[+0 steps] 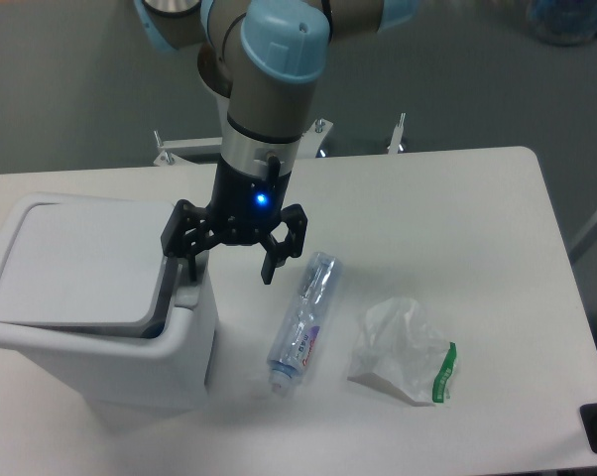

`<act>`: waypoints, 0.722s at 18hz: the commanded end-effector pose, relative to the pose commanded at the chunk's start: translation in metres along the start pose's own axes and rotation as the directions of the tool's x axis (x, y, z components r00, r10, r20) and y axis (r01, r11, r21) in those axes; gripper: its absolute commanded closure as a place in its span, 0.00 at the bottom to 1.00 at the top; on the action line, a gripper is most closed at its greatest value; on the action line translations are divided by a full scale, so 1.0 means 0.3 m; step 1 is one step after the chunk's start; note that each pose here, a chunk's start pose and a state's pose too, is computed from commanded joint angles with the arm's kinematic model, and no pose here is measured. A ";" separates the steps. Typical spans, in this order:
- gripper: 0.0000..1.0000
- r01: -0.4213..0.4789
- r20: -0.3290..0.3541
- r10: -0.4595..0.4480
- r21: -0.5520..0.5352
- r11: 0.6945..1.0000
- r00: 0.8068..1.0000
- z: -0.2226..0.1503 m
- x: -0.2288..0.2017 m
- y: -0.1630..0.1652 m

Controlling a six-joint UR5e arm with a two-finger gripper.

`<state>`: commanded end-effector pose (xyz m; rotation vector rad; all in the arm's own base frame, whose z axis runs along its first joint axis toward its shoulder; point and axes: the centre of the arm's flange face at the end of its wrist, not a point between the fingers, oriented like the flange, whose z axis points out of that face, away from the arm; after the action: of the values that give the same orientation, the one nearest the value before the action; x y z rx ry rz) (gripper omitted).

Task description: Open the trash can

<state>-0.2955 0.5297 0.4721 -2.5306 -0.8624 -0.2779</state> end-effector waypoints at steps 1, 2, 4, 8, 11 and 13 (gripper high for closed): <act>0.00 -0.001 -0.001 0.001 0.006 1.000 1.000 -0.009 0.001 -0.006; 0.00 -0.002 -0.003 0.002 0.013 1.000 1.000 -0.021 0.003 -0.009; 0.00 -0.002 -0.005 0.002 0.031 1.000 1.000 -0.052 0.000 -0.024; 0.00 0.001 0.000 -0.001 0.058 0.998 1.000 -0.101 -0.010 -0.040; 0.00 0.029 0.019 -0.031 0.089 0.996 0.999 -0.152 -0.080 -0.066; 0.00 0.045 0.042 -0.050 0.112 0.993 0.998 -0.191 -0.153 -0.084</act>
<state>-0.3497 0.4960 0.5163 -2.4237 -0.9302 -0.1840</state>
